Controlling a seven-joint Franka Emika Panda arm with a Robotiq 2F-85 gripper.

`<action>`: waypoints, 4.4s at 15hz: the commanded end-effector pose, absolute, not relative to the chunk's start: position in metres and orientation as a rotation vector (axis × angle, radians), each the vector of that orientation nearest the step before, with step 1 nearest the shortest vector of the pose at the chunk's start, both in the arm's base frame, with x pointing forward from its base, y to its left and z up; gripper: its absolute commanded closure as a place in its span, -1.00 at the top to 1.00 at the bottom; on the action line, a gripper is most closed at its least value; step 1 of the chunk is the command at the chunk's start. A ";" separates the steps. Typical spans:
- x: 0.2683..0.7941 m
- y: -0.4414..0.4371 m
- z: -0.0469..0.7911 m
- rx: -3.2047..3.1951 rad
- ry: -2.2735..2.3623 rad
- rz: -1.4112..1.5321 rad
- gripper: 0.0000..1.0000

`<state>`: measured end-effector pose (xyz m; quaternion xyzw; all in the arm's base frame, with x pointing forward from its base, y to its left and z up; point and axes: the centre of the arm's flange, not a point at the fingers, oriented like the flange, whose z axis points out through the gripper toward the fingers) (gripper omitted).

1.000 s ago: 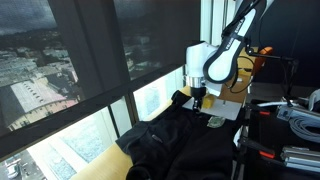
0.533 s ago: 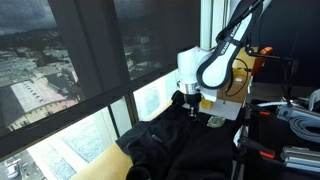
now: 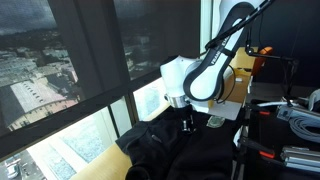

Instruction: Close the zipper of the black vest

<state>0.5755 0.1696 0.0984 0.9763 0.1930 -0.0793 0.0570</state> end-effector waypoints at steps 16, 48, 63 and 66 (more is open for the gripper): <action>0.571 0.328 0.112 2.886 0.915 -0.242 -0.96; 0.552 0.503 0.117 2.718 1.219 -0.189 -0.96; 0.544 0.417 0.169 2.779 1.151 -0.226 0.82; 0.551 0.364 0.192 2.827 1.049 -0.193 1.00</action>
